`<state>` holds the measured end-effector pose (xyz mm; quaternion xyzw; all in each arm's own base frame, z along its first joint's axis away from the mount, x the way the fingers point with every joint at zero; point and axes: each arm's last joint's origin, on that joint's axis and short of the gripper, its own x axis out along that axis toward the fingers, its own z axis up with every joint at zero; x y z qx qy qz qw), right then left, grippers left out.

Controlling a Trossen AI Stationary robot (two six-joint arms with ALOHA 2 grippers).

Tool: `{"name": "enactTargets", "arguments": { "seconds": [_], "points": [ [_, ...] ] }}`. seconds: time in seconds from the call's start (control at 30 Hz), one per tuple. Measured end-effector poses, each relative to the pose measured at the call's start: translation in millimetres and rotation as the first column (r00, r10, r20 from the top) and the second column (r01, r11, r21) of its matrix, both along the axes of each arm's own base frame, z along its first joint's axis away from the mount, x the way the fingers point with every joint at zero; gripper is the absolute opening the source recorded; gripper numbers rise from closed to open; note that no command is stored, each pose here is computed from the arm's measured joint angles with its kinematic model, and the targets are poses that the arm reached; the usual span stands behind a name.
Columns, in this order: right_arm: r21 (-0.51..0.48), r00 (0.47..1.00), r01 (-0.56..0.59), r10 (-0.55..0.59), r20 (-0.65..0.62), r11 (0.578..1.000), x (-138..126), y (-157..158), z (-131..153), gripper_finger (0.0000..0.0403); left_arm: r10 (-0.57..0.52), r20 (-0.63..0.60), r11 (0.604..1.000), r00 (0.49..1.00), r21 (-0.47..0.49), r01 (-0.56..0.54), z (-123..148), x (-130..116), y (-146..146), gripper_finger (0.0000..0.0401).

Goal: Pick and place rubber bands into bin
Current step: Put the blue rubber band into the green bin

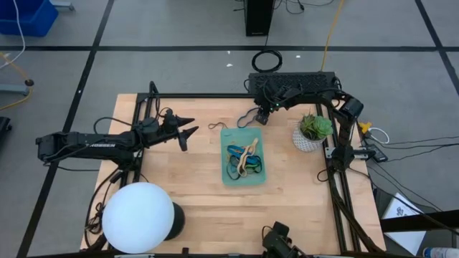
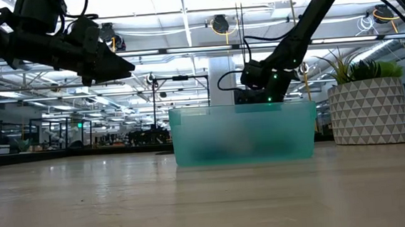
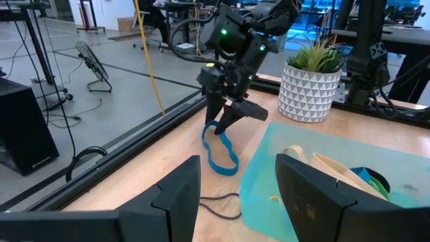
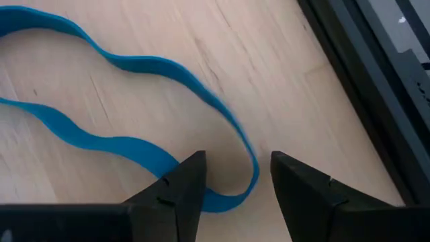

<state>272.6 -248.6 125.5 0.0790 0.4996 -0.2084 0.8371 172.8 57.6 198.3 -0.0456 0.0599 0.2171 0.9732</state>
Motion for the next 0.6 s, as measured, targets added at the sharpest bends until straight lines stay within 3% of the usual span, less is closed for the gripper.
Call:
{"name": "enactTargets", "arguments": {
  "seconds": [0.13,0.43,0.6],
  "points": [
    [0.002,1.0,0.0,0.0,0.0,1.0,0.0,0.0,-0.3,0.013,0.0,0.0,1.0,1.0,0.0,0.0,0.0,0.0,0.0,0.02],
    [-0.025,1.0,-0.029,0.029,-0.007,0.999,0.5,-0.6,-1.2,0.0011,0.0,0.0,1.0,1.0,0.0,0.0,0.0,0.0,0.0,0.02],
    [-0.106,0.998,0.029,-0.034,-0.046,0.994,-0.9,-3.0,3.7,0.0007,0.001,-0.001,1.0,1.0,0.002,-0.001,0.0,0.0,0.0,0.02]
  ]
}}
